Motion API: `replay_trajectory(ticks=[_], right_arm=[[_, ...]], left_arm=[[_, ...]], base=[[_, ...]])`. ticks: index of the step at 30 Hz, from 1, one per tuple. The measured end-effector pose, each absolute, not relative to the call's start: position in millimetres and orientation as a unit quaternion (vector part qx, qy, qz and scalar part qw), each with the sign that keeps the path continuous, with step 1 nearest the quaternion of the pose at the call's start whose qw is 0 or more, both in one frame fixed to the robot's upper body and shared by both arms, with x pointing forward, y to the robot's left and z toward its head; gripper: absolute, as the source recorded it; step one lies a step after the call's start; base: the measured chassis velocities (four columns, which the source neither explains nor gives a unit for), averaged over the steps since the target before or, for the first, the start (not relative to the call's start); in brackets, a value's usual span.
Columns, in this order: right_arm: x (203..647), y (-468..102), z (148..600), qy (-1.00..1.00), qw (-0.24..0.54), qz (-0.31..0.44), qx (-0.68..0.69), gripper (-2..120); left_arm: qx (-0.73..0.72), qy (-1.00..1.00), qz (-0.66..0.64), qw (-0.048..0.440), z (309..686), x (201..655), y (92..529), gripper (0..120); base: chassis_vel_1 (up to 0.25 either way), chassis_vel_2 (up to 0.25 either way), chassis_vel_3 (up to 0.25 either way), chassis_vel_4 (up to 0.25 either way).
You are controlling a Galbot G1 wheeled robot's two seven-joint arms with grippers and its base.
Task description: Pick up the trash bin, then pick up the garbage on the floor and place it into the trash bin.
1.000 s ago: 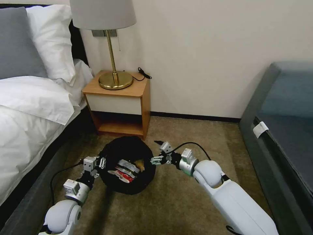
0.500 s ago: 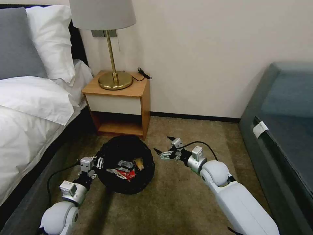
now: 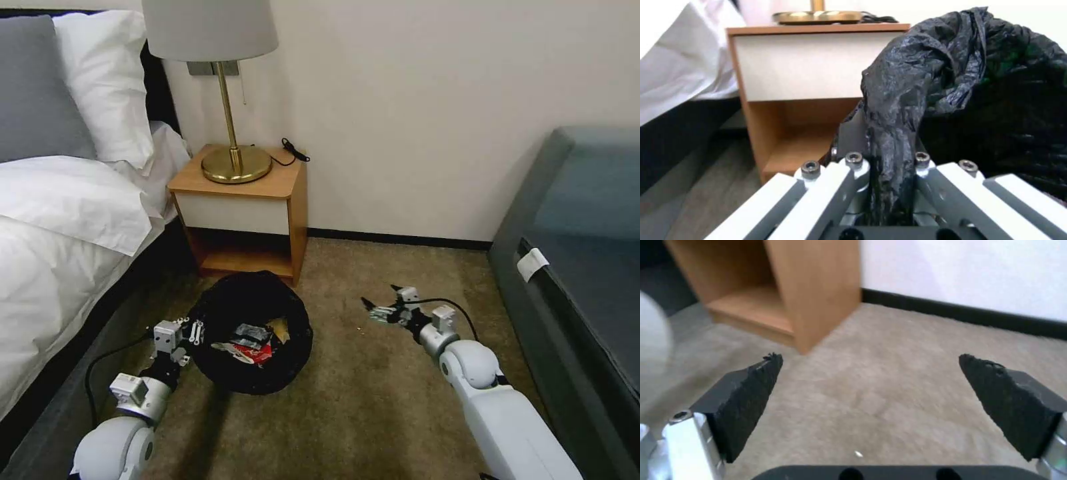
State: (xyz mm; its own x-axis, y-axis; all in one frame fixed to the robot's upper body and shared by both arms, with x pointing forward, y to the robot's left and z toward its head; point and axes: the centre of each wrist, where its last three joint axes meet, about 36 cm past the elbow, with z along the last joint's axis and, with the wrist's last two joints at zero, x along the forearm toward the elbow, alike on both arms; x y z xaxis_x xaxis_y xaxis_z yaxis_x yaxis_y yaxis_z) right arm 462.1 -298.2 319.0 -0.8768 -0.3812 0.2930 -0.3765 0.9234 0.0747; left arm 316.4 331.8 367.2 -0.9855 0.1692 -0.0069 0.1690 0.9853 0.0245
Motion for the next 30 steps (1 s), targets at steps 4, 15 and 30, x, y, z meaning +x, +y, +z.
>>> replay_trajectory(ticks=[4, 15, 30], right_arm=[[454, -316, 309, -0.973, 0.160, -0.027, 0.164, 100], [429, -333, 286, -0.975, 0.180, -0.037, 0.127, 100], [407, -325, 275, -0.974, 0.194, -0.022, 0.116, 100]], left_arm=[[0.049, 0.998, -0.039, -0.013, 374, 312, 326, 3], [-0.116, 0.970, -0.193, -0.091, 385, 320, 317, 3], [-0.183, 0.938, -0.269, -0.123, 364, 355, 333, 3]], base=[[0.000, 0.000, 0.000, 0.000], [0.000, 0.000, 0.000, 0.000], [0.000, 0.000, 0.000, 0.000]])
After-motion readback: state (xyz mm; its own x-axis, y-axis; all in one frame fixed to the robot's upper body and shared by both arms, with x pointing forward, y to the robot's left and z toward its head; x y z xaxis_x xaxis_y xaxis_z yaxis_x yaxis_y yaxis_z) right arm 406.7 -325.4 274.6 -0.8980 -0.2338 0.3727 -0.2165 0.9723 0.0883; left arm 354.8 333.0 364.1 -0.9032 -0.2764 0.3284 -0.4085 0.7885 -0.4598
